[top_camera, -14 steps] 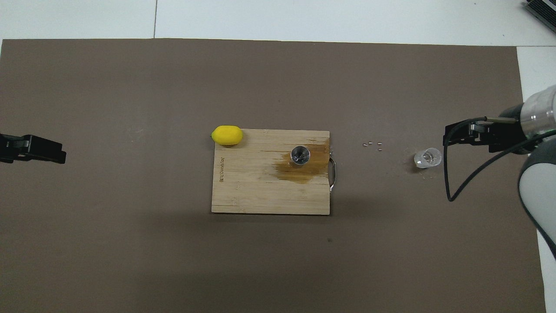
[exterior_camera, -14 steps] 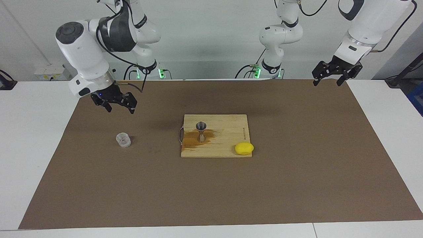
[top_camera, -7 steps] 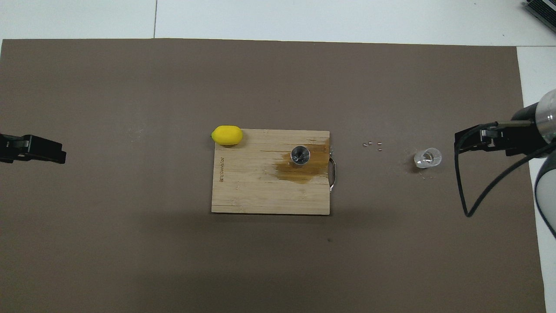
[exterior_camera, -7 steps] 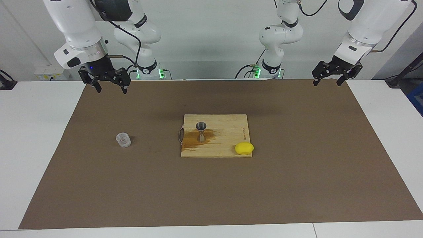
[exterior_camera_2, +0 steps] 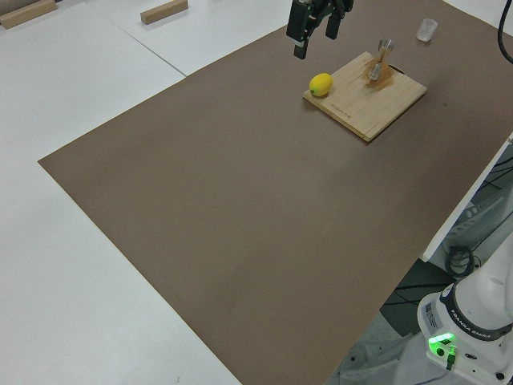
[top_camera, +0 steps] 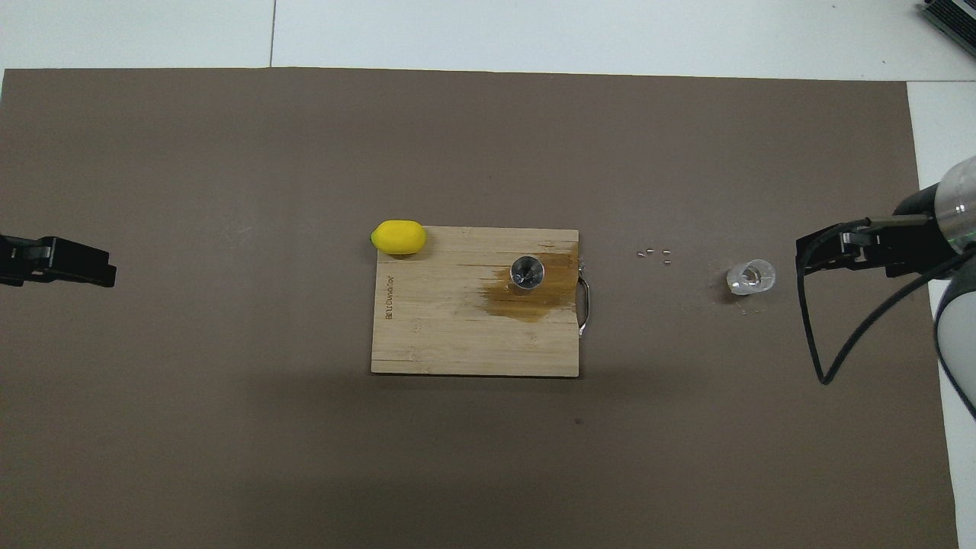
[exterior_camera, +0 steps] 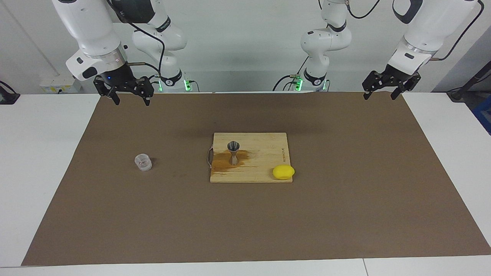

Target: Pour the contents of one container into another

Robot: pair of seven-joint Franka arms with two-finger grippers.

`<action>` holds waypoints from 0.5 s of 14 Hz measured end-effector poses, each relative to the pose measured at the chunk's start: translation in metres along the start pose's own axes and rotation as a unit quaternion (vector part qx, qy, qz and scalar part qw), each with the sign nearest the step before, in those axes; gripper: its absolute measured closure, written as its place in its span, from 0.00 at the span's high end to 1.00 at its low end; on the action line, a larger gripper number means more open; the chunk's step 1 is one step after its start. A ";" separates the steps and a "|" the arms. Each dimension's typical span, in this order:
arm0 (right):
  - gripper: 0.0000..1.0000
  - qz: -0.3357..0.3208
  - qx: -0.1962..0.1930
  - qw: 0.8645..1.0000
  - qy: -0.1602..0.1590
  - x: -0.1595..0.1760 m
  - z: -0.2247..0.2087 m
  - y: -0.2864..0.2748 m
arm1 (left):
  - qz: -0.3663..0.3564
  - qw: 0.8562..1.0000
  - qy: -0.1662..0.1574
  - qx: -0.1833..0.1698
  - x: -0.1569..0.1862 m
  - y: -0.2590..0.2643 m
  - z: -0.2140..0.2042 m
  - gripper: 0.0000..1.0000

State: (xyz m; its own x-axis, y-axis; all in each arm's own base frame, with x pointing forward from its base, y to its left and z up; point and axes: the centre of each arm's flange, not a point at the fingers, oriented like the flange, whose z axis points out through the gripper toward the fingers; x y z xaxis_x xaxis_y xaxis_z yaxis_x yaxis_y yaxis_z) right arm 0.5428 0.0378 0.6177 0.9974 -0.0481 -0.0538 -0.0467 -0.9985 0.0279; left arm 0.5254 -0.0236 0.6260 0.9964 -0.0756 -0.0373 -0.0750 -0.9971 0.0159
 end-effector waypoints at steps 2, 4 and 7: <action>1.00 0.001 0.000 1.000 0.000 0.000 0.000 0.001 | 0.000 1.000 0.000 0.000 0.000 0.000 0.000 1.00; 1.00 0.004 0.000 1.000 0.000 0.000 0.000 0.000 | 0.000 1.000 0.000 0.000 0.000 0.000 0.000 1.00; 1.00 0.010 0.000 1.000 -0.002 0.000 0.002 0.000 | 0.000 1.000 0.000 0.000 0.000 0.000 0.000 1.00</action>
State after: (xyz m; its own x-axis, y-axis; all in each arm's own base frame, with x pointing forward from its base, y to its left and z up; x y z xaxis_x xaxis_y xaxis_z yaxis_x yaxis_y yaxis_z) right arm 0.5427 0.0378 0.6161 0.9960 -0.0683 -0.0568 -0.0667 -0.9973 0.0294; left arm 0.5254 -0.0236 0.6260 0.9964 -0.0756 -0.0373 -0.0750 -0.9971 0.0159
